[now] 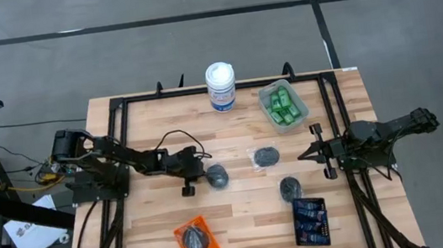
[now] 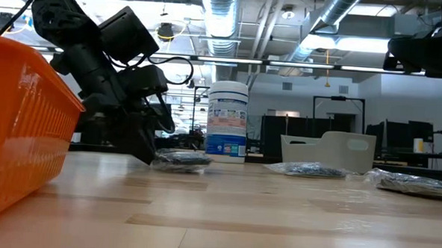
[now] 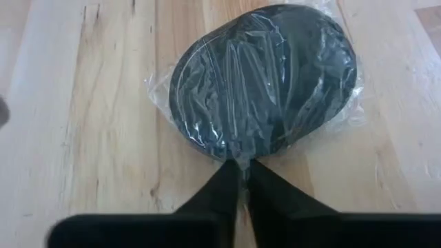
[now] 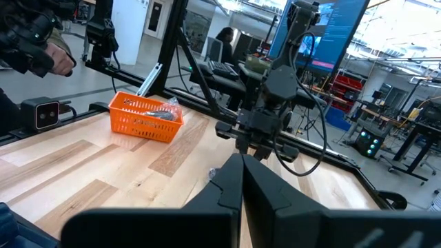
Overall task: Pick & Place Travel size toiletries
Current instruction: Put the black scrub pad into the orange basket
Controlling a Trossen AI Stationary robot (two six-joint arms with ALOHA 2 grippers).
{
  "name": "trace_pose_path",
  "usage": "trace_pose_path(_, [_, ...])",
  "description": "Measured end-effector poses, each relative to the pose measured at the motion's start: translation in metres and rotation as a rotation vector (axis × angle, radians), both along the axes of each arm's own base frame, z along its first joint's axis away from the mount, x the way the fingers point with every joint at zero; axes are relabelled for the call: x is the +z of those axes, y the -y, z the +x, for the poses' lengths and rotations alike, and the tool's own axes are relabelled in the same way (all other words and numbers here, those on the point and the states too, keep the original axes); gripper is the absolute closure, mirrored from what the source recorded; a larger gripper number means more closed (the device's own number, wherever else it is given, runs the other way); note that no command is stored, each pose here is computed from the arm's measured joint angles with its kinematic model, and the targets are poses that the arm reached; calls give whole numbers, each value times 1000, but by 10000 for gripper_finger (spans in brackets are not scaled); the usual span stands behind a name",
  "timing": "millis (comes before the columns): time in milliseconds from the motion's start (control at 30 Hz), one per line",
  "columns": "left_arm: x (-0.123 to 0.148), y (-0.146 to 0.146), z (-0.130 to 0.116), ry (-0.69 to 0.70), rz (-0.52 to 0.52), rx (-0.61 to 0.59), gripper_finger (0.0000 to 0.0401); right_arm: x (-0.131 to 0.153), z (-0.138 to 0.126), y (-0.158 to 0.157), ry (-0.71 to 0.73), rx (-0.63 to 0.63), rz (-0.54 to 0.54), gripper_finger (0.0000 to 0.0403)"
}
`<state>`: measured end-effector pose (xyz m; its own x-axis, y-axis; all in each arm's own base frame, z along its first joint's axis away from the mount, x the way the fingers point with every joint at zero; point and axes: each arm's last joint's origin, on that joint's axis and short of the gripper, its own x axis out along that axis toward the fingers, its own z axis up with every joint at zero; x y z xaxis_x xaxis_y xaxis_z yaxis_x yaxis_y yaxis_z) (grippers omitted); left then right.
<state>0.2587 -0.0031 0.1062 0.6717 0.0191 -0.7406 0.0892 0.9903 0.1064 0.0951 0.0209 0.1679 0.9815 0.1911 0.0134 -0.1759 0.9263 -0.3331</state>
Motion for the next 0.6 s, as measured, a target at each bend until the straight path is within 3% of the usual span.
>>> trace_pose_path(233, [12, 2, -1, 55, -26, 18, 397, 0, 0, 0, 0, 0, 0, 403])
trace_pose_path(467, [63, 23, -15, 228, -101, -20, 400, 0, 0, 0, 0, 0, 0, 403])
trace_pose_path(600, [91, 48, -38, 281, -151, -144, 400, 0, 0, 0, 0, 0, 0, 403])
